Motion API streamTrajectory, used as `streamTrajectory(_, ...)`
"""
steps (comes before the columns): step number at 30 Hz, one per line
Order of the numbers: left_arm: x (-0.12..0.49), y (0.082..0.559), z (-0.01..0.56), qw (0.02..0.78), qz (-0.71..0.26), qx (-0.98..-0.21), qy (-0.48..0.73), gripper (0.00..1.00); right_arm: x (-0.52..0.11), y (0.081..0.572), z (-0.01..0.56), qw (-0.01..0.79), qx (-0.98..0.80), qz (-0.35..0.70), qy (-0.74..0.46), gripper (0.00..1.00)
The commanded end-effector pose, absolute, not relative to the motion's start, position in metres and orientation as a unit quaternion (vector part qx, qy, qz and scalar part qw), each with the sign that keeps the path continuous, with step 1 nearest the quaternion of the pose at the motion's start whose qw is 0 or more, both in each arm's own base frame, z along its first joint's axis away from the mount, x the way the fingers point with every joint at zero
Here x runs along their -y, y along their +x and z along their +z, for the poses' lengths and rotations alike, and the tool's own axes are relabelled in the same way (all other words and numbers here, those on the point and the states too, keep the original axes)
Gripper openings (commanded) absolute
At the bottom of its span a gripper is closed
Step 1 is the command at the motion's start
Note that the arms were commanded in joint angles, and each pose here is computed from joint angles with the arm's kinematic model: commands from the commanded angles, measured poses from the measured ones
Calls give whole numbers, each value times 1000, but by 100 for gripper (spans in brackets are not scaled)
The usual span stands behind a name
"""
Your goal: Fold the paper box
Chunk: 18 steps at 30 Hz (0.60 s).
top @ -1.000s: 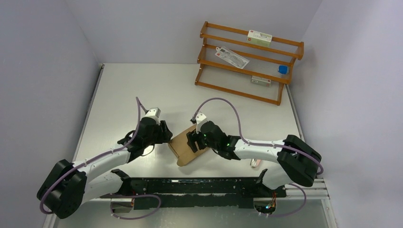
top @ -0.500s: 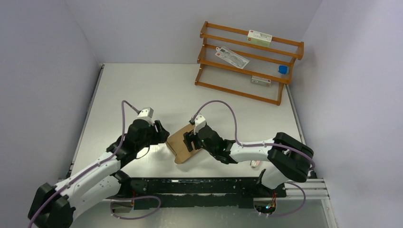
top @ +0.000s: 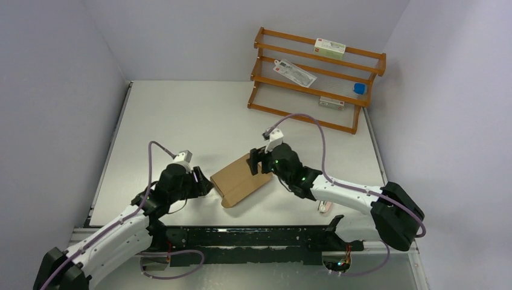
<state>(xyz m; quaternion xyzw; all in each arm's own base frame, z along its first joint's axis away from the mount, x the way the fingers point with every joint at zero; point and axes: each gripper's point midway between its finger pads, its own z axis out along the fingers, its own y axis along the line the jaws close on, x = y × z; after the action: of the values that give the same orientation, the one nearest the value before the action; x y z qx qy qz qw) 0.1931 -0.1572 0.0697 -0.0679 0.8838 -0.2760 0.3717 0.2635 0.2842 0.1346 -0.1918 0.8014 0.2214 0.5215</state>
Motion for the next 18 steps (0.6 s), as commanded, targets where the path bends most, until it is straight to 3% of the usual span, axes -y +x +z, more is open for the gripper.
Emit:
streamTrajectory(1,183,194,74,350,-336,-872,-61,56,-263,267,108,477,-828,251,-156,78)
streamTrajectory(15,195,210,68,354,-343,-868,-58,55,-261,260,59,402,-851,318,-116,64)
streamTrajectory(18,204,216,67,351,-350,-867,-51,49,-262,256,54,394,-852,327,-113,59)
